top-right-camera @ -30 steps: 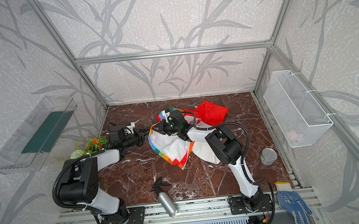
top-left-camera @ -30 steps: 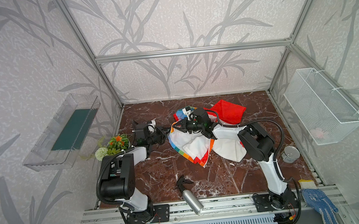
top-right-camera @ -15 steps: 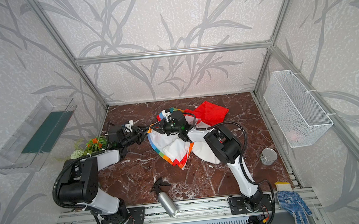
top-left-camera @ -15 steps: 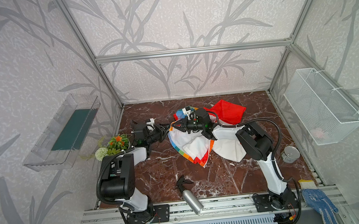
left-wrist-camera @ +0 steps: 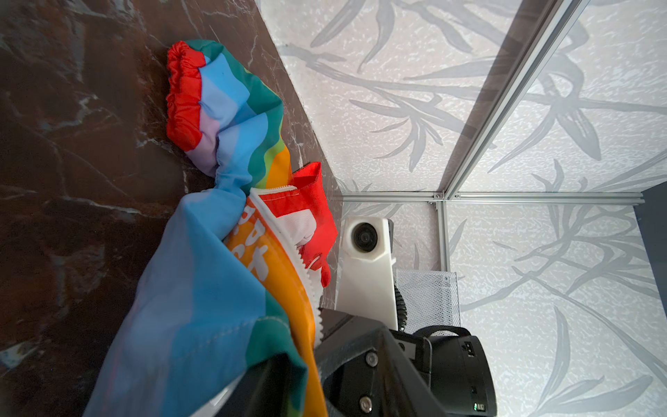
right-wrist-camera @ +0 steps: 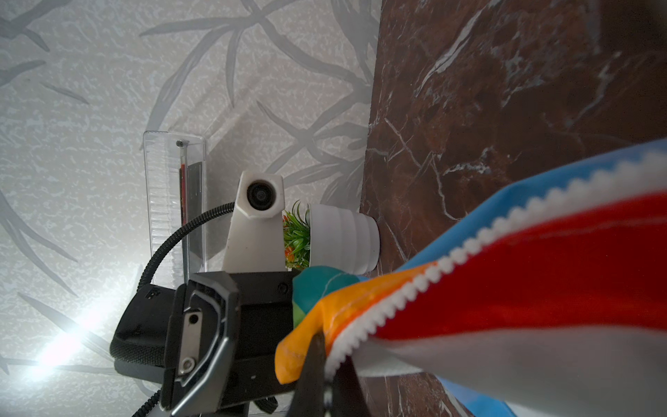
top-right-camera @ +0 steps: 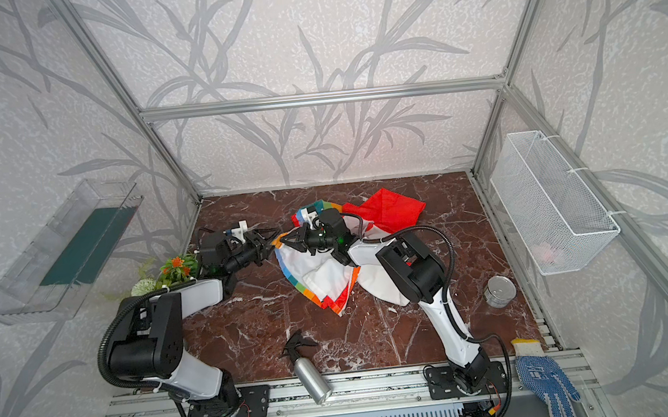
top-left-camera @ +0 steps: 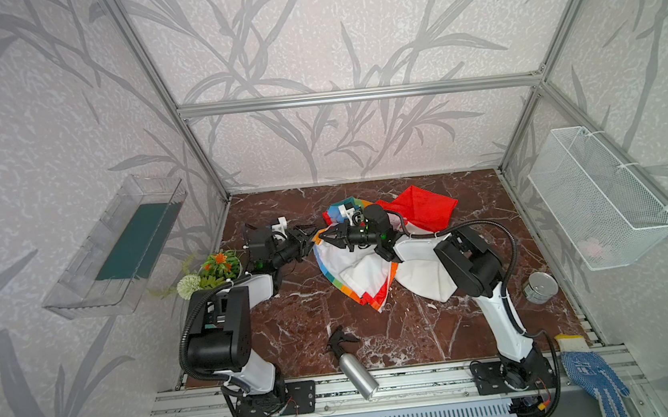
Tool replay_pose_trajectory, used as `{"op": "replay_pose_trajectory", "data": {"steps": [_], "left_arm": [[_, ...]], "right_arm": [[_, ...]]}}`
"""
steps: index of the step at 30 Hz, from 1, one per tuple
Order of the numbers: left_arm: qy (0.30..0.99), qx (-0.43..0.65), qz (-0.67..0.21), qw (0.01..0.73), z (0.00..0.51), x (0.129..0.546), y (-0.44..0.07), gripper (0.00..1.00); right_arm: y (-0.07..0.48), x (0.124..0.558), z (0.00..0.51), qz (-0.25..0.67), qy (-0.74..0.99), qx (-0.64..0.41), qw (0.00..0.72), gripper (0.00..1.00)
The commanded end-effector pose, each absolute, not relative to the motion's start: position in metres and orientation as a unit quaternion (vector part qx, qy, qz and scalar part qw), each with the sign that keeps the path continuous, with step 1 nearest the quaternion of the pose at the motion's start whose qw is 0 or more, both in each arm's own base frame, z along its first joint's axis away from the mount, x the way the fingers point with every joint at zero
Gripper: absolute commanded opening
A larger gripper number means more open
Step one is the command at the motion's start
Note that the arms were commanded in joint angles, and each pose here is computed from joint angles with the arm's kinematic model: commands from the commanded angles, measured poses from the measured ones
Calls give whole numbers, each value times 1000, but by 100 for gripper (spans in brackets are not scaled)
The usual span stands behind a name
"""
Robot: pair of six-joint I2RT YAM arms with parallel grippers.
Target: Zip up the jacket
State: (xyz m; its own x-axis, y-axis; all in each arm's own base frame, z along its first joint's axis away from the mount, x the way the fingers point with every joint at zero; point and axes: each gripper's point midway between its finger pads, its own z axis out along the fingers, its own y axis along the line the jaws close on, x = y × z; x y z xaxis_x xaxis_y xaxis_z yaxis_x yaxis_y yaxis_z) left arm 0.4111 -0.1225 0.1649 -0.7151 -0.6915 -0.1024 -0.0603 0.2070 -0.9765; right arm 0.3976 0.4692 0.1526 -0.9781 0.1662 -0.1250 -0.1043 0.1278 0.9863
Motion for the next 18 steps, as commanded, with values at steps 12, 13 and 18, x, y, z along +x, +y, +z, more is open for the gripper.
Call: {"op": "replay_pose_trajectory", "data": {"steps": [12,13,18], "left_arm": [[720,-237,-590,277,176,402,-127,39],[721,-238,-589,277,175,402,-127,39],[723,-235,-588,276,175,401,-128,40]], "right_arm": [[472,408,160,660,745,4,100,0],[473,408,159,660,745,4,99,0],[472,408,159,662,744,3,96,0]]}}
